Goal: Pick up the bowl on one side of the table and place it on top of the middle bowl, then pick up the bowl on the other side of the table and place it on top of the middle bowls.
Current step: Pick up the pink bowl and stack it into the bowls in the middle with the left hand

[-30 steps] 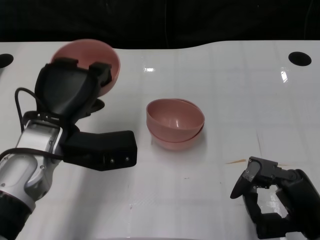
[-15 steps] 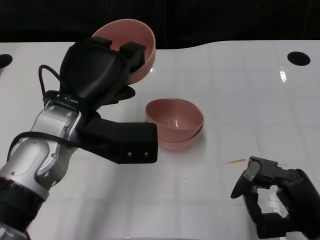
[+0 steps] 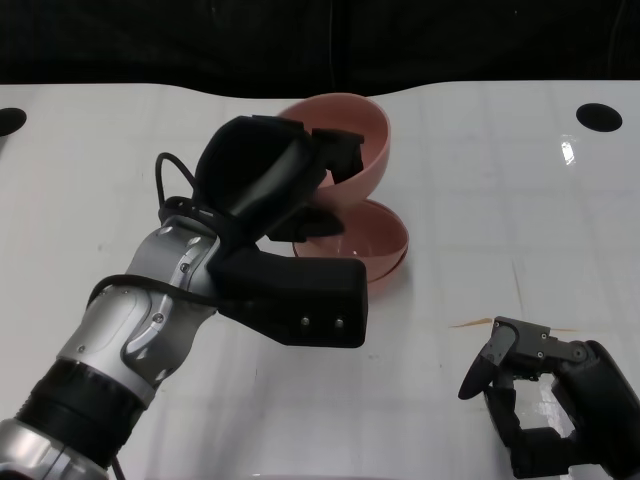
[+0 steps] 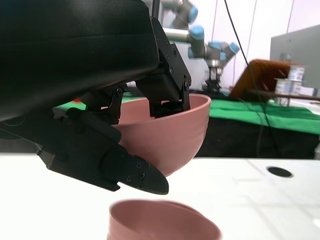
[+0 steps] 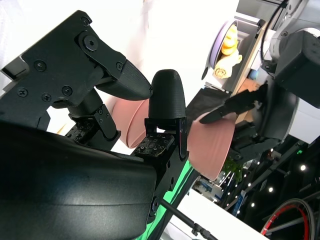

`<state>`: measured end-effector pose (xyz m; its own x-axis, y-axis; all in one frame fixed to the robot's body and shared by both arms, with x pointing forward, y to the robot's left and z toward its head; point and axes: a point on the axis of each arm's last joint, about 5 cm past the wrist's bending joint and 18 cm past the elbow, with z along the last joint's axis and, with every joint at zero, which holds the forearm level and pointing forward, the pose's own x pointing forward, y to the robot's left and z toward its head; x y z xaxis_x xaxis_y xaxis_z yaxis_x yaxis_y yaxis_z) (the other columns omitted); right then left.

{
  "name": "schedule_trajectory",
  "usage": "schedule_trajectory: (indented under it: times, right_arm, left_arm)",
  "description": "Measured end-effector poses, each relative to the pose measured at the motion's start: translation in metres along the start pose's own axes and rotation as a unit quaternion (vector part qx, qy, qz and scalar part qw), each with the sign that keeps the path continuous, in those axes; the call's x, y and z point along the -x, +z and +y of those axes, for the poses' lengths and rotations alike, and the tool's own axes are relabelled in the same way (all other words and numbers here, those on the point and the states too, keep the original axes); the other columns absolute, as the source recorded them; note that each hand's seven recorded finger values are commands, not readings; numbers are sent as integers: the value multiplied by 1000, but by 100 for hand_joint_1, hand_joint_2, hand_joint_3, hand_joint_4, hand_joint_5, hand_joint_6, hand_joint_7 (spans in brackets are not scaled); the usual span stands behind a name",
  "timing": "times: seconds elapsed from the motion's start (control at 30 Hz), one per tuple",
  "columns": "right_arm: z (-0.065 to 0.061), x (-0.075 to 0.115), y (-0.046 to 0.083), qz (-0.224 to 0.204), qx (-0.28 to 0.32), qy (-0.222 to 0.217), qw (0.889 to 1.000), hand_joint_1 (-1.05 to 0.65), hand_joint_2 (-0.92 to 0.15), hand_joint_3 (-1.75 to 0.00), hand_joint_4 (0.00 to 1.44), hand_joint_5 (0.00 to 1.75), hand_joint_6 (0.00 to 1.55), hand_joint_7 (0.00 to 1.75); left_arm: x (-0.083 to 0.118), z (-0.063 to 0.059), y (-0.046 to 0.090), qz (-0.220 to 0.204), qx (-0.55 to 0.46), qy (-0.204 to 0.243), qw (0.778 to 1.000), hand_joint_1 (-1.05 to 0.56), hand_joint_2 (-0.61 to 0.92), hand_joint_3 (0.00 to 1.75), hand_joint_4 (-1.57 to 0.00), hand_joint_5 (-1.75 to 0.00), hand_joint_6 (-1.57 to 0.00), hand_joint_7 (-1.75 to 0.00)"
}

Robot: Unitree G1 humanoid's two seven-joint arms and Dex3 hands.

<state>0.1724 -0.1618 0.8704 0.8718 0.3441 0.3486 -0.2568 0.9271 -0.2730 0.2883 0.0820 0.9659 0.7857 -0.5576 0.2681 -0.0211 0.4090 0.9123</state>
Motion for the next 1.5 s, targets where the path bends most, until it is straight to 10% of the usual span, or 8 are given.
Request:
schedule_trajectory:
  times: [0.4, 0.6, 0.63, 0.73, 0.87, 1.1, 1.5]
  right_arm:
    - [0, 0, 0, 1, 1, 0, 1000, -27, -39, -134, 89, 175, 80, 146]
    - [1, 0, 0, 1, 2, 0, 1000, -27, -39, -133, 89, 175, 80, 146]
    - [1, 0, 0, 1, 3, 0, 1000, -27, -39, -133, 89, 175, 80, 146]
    - [1, 0, 0, 1, 3, -1, 1000, -26, -40, -132, 89, 175, 80, 146]
    - [0, 0, 0, 1, 3, -1, 1000, -27, -40, -132, 89, 175, 80, 146]
    - [0, 0, 0, 1, 3, -1, 1000, -26, -40, -132, 90, 175, 80, 146]
    - [0, -1, 0, 1, 3, -2, 1000, -28, -41, -130, 90, 175, 80, 147]
  left_arm:
    - [0, -17, -1, 3, 12, -66, 998, -34, 62, 86, -93, -175, -72, -170]
    - [1, -28, -2, 10, -5, -98, 995, -38, 88, 15, -86, -175, -93, -75]
    - [1, -30, -2, 11, -8, -103, 995, -38, 90, 15, -83, -169, -93, -68]
    - [1, -34, -2, 12, -26, -119, 993, -43, 92, 24, -55, -81, -66, -33]
    - [0, -40, -1, 8, -66, -149, 987, -54, 92, 28, -34, -45, -45, -9]
    - [1, -46, -2, 2, -100, -157, 982, -67, 92, 37, -3, -36, -26, -1]
    - [4, -43, -2, -7, -90, -118, 989, -72, 92, 38, 0, -21, -19, -1]
